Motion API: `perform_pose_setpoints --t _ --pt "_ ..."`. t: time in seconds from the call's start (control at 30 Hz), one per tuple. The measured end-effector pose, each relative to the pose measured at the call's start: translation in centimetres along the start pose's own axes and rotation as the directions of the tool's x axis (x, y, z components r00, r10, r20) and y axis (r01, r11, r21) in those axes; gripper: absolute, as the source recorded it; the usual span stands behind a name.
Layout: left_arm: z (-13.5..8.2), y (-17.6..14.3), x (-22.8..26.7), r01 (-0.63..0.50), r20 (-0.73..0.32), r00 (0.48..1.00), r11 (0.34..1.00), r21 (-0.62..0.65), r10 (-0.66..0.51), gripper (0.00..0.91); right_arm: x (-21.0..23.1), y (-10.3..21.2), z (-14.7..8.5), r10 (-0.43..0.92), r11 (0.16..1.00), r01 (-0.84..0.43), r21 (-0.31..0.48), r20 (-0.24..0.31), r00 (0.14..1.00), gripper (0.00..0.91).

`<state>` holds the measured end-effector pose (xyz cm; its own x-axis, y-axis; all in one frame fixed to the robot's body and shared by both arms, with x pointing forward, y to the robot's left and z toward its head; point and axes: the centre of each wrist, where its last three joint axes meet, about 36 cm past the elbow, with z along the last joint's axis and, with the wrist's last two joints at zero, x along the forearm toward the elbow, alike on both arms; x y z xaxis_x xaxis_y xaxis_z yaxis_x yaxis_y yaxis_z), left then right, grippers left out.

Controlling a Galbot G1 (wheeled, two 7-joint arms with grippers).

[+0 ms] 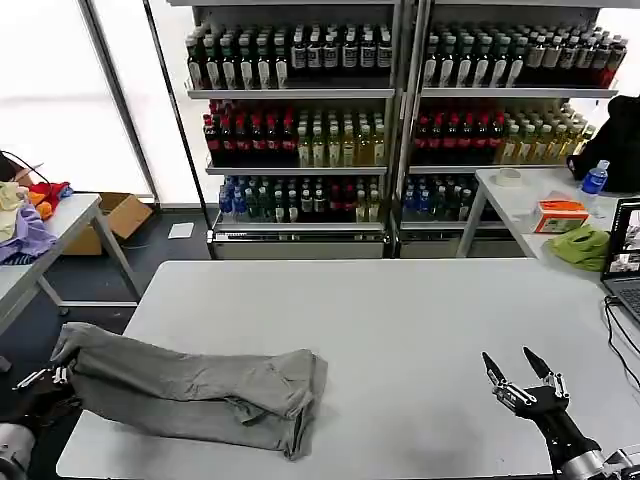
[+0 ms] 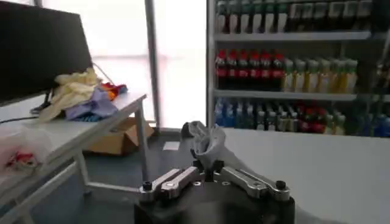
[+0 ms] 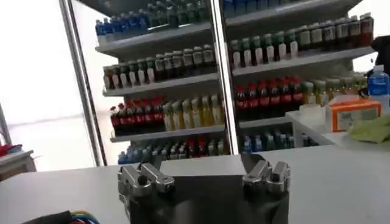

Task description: Fold and organize the clothes.

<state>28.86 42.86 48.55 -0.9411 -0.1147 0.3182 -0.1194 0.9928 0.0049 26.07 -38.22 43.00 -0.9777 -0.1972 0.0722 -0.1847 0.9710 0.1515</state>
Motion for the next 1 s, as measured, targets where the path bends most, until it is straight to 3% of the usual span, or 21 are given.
perform_pose_setpoints --t 0.3,0.67,0.7,0.73,0.77,1.0 --pt "-1.3 -8.9 0.1 -0.278 -0.009 0.960 0.960 0.028 0.279 0.010 0.0 0.7 -0.4 -0.023 1.000 0.023 0.007 -0.014 1.000 0.907" --pt "3.3 -17.1 -0.8 -0.481 -0.127 0.859 0.867 0.128 0.496 0.030 0.3 1.4 -0.5 -0.028 1.000 0.028 0.004 -0.022 0.999 0.907" --pt "3.9 -17.7 -1.0 -0.490 -0.142 0.850 0.861 0.138 0.507 0.101 0.4 1.4 -0.5 -0.027 1.000 0.027 0.003 -0.023 0.999 0.907" --pt "4.4 -18.3 -1.2 -0.497 -0.154 0.843 0.856 0.146 0.516 0.605 0.5 1.4 -0.5 -0.025 1.000 0.025 0.003 -0.025 0.999 0.907" --pt "5.0 -19.0 -1.4 -0.505 -0.168 0.834 0.849 0.154 0.526 0.907 0.5 1.4 -0.5 -0.023 1.000 0.023 0.002 -0.025 0.999 0.907" --pt "7.1 -21.8 -2.6 -0.533 -0.218 0.799 0.828 0.175 0.560 0.907 0.8 1.6 -0.5 -0.021 1.000 0.021 -0.002 -0.027 0.999 0.907"
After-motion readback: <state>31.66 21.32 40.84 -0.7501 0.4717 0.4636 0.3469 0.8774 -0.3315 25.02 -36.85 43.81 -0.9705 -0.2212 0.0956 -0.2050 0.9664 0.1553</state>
